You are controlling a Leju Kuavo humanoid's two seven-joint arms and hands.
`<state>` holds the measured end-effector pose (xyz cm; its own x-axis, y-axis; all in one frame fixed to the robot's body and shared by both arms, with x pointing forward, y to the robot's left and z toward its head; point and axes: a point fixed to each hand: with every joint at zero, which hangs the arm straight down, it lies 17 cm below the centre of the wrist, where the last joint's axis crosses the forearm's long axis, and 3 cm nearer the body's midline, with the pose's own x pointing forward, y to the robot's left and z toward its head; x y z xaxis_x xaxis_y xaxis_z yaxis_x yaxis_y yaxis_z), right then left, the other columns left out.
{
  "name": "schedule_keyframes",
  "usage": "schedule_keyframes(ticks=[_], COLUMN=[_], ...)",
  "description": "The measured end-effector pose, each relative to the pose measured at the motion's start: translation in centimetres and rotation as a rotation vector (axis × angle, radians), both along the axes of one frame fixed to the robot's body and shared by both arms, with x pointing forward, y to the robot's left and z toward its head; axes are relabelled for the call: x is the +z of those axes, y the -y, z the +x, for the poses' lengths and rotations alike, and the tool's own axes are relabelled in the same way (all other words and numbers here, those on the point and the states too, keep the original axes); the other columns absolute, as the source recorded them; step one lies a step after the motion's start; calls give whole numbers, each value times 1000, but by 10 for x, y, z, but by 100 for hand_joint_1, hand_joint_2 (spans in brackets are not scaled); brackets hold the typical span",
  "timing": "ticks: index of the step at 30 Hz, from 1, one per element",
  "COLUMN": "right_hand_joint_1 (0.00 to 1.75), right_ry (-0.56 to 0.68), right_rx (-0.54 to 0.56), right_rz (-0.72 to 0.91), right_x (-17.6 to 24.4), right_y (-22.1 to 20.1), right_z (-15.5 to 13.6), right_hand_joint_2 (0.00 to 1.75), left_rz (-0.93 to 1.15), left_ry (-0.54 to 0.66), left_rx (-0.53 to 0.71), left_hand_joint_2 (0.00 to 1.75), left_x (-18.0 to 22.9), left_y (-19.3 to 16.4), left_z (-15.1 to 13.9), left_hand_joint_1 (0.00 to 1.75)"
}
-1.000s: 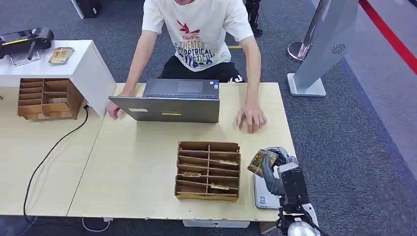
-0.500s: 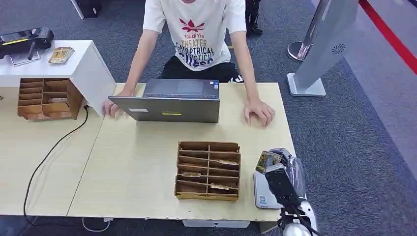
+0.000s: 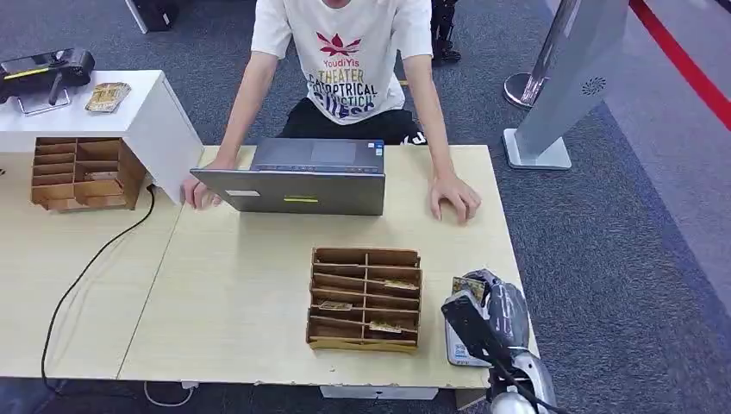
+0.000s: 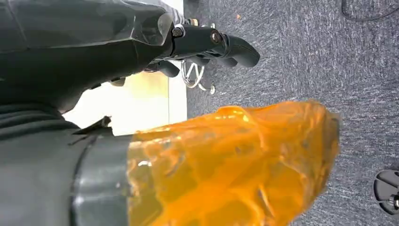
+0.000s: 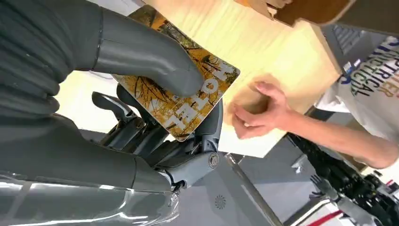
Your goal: Pass the card to the sensor for recognition and then transmit it.
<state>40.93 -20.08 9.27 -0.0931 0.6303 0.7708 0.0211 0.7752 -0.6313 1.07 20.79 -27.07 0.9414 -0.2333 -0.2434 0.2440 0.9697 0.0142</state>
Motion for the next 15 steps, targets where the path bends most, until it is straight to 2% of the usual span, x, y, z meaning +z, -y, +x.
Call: schedule_keyframes(ticks=[15], right_hand_joint_1=[175], right_ry=[-67], right_rx=[14], right_rz=[-50], right_x=[-23], right_y=[3], right_z=[1], right_hand_joint_2=[175], left_rz=[0], left_ry=[-1], left_rx=[1], left_hand_joint_2=[0], left_x=[0], left_y=[0], left_z=[0], left_hand_joint_1=[0])
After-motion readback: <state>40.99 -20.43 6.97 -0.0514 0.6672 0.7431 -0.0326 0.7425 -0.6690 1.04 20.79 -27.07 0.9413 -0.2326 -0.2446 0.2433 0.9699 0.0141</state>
